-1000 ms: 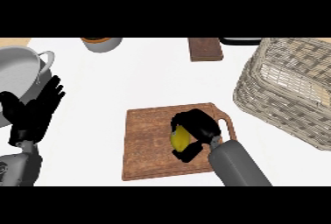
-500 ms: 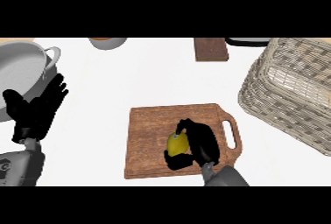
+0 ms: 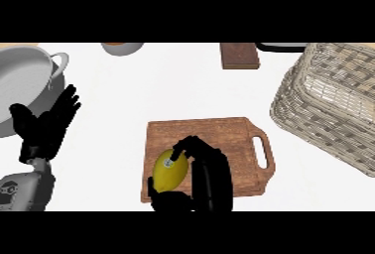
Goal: Pick the lemon from the cutting board and place it in the basket
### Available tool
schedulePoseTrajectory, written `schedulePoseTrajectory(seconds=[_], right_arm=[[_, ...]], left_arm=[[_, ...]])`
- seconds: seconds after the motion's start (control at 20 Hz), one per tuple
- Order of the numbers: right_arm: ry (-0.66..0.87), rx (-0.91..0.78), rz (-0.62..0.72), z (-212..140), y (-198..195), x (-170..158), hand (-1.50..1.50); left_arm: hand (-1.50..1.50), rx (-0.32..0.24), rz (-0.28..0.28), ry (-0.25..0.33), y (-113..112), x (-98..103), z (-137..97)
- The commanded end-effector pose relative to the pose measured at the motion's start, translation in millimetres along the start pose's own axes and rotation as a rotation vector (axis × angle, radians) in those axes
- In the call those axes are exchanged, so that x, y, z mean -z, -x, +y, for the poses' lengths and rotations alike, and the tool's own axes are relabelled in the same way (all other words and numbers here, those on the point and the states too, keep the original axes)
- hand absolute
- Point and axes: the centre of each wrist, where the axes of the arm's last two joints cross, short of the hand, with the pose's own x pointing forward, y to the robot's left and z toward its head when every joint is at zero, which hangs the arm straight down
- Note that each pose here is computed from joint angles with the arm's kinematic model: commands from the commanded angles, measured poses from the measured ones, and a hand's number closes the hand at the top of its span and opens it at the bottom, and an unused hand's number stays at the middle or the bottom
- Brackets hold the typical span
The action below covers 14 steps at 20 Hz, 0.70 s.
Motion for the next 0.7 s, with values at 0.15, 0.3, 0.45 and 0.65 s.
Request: schedulePoseTrajectory(seconds=[0.15, 0.3, 0.45, 0.65], right_arm=[[0.229, -0.027, 0.038, -35.3, -52.8, -9.2, 1.5], [0.274, -0.061, 0.077, -74.3, -79.0, 2.2, 1.5], [0.321, -0.114, 0.071, -84.5, -93.1, 19.9, 1.5], [0.405, -0.094, 0.101, -105.3, -104.9, 39.0, 1.5]], left_arm=[[0.0, -0.002, -0.002, 0.006, -3.0, -2.8, -10.8], [0.0, 0.008, -0.009, 0.01, 13.1, -11.7, 13.9], [0.0, 0.022, -0.009, 0.013, -2.2, -12.9, 7.7], [0.0, 0.01, 0.007, 0.003, 5.4, 3.1, 12.0]])
